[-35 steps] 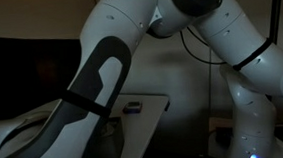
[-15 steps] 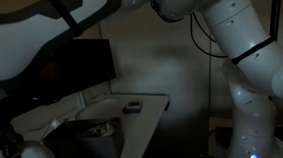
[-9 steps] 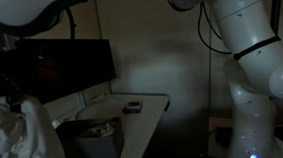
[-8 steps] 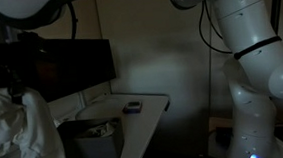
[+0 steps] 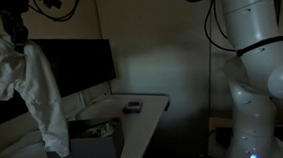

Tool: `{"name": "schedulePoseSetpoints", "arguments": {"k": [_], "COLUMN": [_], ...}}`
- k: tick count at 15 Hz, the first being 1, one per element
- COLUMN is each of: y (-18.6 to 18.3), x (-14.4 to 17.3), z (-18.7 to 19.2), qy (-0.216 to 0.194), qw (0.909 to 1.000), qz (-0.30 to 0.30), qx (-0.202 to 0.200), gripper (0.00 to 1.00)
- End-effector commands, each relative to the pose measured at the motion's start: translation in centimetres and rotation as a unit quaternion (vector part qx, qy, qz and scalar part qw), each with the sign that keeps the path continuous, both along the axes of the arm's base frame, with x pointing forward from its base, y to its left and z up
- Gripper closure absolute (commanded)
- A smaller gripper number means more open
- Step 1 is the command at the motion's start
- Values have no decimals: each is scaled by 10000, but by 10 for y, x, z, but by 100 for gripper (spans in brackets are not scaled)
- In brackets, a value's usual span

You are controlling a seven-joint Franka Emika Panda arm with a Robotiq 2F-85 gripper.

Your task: Put the shirts inside the basket

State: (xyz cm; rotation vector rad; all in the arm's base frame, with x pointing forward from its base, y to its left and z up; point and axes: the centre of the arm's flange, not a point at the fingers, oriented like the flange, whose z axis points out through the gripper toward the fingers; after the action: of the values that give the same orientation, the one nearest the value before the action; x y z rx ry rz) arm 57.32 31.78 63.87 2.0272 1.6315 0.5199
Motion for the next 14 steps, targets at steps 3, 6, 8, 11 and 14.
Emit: {"name": "schedulePoseSetpoints", "arguments": {"k": [3, 6, 8, 11, 14], "y": [-30, -44, -50, -54, -57], "x": [-7, -7, -7, -7, -6], "z": [70, 78, 70, 51, 34], "qy": [-526, -553, -438, -239, -73], "qw": [9964, 9946, 9950, 9952, 9951], "qz": [-646, -849, -881, -914, -940], "qx": [-178, -208, -193, -248, -283], "gripper": [89, 89, 89, 90, 89]}}
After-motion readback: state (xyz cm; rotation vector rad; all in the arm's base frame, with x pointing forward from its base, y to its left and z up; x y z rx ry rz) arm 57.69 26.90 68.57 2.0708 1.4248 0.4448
